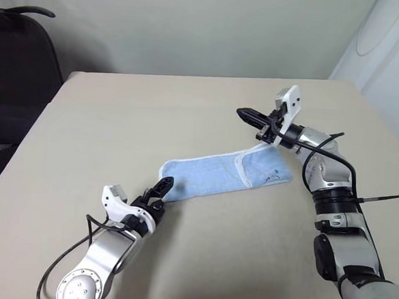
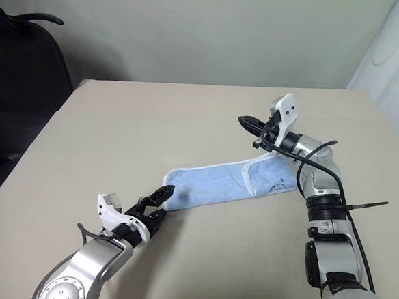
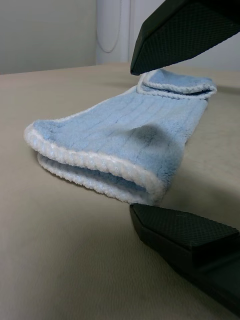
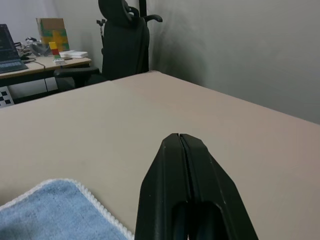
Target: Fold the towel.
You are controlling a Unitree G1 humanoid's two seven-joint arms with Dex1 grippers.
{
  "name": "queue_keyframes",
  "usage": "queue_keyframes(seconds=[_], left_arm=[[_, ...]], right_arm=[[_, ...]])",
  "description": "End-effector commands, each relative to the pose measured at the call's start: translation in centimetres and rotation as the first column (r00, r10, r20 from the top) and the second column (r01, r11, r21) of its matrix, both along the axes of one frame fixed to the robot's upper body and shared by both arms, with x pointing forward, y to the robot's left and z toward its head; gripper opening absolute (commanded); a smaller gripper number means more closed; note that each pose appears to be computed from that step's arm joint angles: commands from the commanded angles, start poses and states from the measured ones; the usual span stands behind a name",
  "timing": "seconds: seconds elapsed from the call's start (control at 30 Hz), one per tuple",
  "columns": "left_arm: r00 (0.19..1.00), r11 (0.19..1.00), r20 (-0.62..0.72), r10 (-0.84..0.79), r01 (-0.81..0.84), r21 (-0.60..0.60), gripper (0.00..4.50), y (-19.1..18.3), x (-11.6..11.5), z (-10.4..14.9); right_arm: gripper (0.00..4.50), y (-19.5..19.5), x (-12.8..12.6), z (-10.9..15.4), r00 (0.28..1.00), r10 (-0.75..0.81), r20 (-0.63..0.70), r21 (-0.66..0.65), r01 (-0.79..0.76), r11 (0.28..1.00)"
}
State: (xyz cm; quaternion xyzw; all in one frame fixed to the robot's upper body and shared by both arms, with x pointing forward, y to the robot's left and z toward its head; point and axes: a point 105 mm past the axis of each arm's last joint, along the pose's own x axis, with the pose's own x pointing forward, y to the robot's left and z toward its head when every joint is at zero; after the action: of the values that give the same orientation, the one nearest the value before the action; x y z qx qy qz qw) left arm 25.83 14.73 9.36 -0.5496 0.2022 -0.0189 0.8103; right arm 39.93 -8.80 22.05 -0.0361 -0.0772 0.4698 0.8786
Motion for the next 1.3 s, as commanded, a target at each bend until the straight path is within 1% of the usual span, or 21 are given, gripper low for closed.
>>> queue_keyframes(seconds=[0.03, 0.1, 0.23, 0.33, 0.47, 0.6, 0.7, 0.8, 0.97, 1.07, 1.17, 1.3], left_arm=[[0.997, 0.999, -0.06, -0.04, 0.042, 0.025, 4.5, -0.3, -0.9, -1.2], [0.999, 0.998, -0.032, -0.019, 0.02, 0.051, 4.5, 1.0, -1.9, -0.6], [0.999, 0.992, -0.037, 0.032, -0.028, 0.122, 4.5, 4.2, -4.4, -0.5], [1.0, 0.987, -0.019, 0.022, -0.019, 0.16, 4.5, 5.3, -5.6, 0.3], [0.998, 0.98, -0.033, -0.048, 0.054, 0.19, 4.5, 5.0, -6.6, 0.8], [0.989, 0.977, -0.089, -0.118, 0.132, 0.166, 4.5, 3.2, -7.0, 0.4], [0.979, 0.974, -0.118, -0.165, 0.181, 0.138, 4.5, 1.8, -6.4, -0.1], [0.973, 0.971, -0.112, -0.2, 0.213, 0.112, 4.5, 0.5, -5.3, 0.0], [0.971, 0.972, -0.119, -0.209, 0.219, 0.08, 4.5, -0.1, -3.4, -0.7], [0.974, 0.98, -0.133, -0.181, 0.19, 0.057, 4.5, 0.1, -2.3, -1.3], [0.981, 0.988, -0.127, -0.145, 0.151, 0.037, 4.5, 0.4, -1.2, -1.4], [0.987, 0.994, -0.135, -0.085, 0.094, 0.06, 4.5, 1.3, -0.1, -1.9]], right_arm=[[0.04, 0.5, -0.5, 2.9, 0.995, 0.023, 0.097, 0.03, -0.026, 0.999], [0.04, 0.6, -0.5, 2.9, 0.995, 0.024, 0.098, 0.028, -0.027, 0.999], [0.04, 0.5, -0.5, 2.6, 0.995, 0.029, 0.091, 0.028, -0.032, 0.999], [0.04, 1.0, -0.6, 2.1, 0.996, 0.042, 0.079, 0.03, -0.044, 0.999], [0.04, 1.8, -0.7, 1.4, 0.997, 0.052, 0.063, 0.046, -0.055, 0.997], [0.04, 2.2, -1.0, 1.0, 0.998, 0.047, 0.046, 0.086, -0.051, 0.995], [0.04, 2.5, -1.5, 0.4, 0.999, 0.044, 0.029, 0.103, -0.047, 0.994], [0.04, 2.4, -2.0, 0.0, 0.999, 0.038, 0.018, 0.108, -0.04, 0.993], [0.04, 2.0, -2.3, 0.0, 1.0, 0.019, 0.007, 0.118, -0.02, 0.993], [0.04, 2.0, -2.5, 0.1, 1.0, 0.019, 0.007, 0.119, -0.02, 0.993], [0.04, 1.7, -2.4, 0.4, 1.0, 0.009, 0.012, 0.119, -0.01, 0.993], [0.04, 1.3, -2.5, 0.5, 1.0, -0.003, 0.016, 0.114, 0.001, 0.993]])
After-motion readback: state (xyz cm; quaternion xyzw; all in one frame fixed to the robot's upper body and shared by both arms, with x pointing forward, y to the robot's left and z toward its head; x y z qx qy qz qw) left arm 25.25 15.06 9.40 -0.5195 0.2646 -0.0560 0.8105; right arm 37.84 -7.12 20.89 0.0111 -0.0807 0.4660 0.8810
